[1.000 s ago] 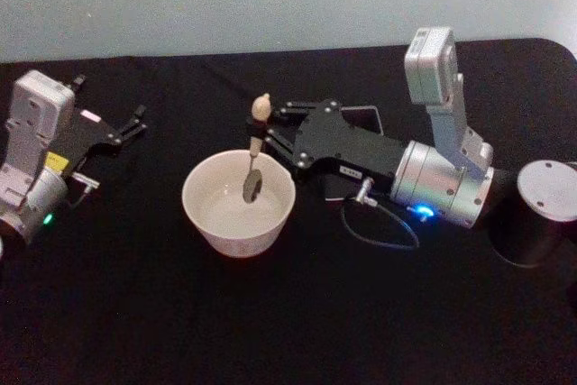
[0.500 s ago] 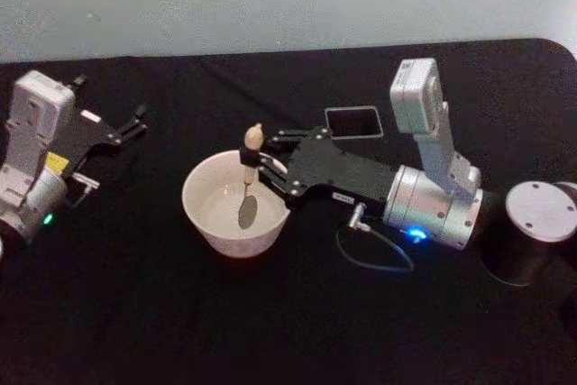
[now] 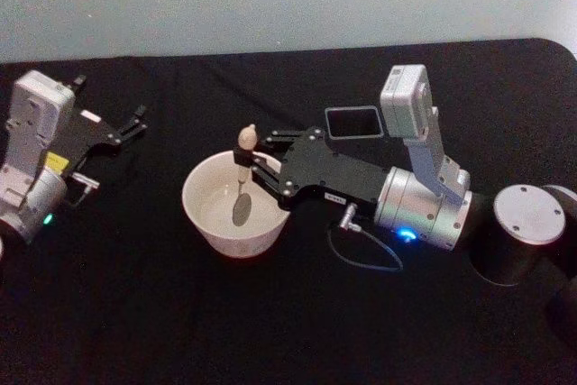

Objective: Pick up the stirring spoon with one hand, stir inside the cup, then place it back in its original position.

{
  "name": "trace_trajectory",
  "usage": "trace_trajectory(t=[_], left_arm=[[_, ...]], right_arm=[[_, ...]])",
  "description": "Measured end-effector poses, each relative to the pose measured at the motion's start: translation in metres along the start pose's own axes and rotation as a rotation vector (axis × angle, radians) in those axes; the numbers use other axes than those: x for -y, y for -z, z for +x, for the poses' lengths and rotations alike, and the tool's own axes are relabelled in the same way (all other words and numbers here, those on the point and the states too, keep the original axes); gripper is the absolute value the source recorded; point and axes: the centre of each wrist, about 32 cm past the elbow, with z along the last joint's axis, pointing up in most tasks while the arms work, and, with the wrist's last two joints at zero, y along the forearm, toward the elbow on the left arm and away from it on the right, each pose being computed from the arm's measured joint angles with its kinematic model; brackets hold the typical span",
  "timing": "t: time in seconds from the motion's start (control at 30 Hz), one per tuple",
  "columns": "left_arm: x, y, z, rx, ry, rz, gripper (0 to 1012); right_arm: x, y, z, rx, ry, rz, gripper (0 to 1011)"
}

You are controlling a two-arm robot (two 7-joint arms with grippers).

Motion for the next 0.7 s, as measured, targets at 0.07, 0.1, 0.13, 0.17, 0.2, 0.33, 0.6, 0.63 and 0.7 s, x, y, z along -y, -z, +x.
trace_trajectory(t=[0.07,0.1,0.13,0.17,0.2,0.33,0.6,0.63,0.7], left_arm=[[0.0000,0.0000,0.0000,0.000,0.000,0.000,1001],[0.0000,0.0000,0.0000,0.000,0.000,0.000,1001],[0.0000,0.0000,0.0000,0.000,0.000,0.000,1001],[0.0000,0.0000,0.0000,0.000,0.000,0.000,1001],[0.0000,0.0000,0.0000,0.000,0.000,0.000,1001],[0.0000,0.0000,0.0000,0.000,0.000,0.000,1001],[0.0000,0.0000,0.0000,0.000,0.000,0.000,1001],[0.0000,0.0000,0.0000,0.000,0.000,0.000,1001],[0.0000,0.0000,0.0000,0.000,0.000,0.000,1001]], right_arm=[[-0.001,0.000,0.000,0.002,0.002,-0.001,171],[-0.001,0.001,0.001,0.003,0.003,-0.002,171],[-0.001,0.001,0.001,0.004,0.006,-0.004,171],[-0.001,0.002,0.002,0.005,0.008,-0.006,171],[-0.001,0.002,0.002,0.006,0.012,-0.009,171],[0.000,0.003,0.004,0.010,0.023,-0.014,171],[0.007,0.004,0.006,0.010,0.038,-0.026,171],[0.009,0.004,0.006,0.010,0.038,-0.027,171],[0.012,0.003,0.005,0.007,0.039,-0.031,171]])
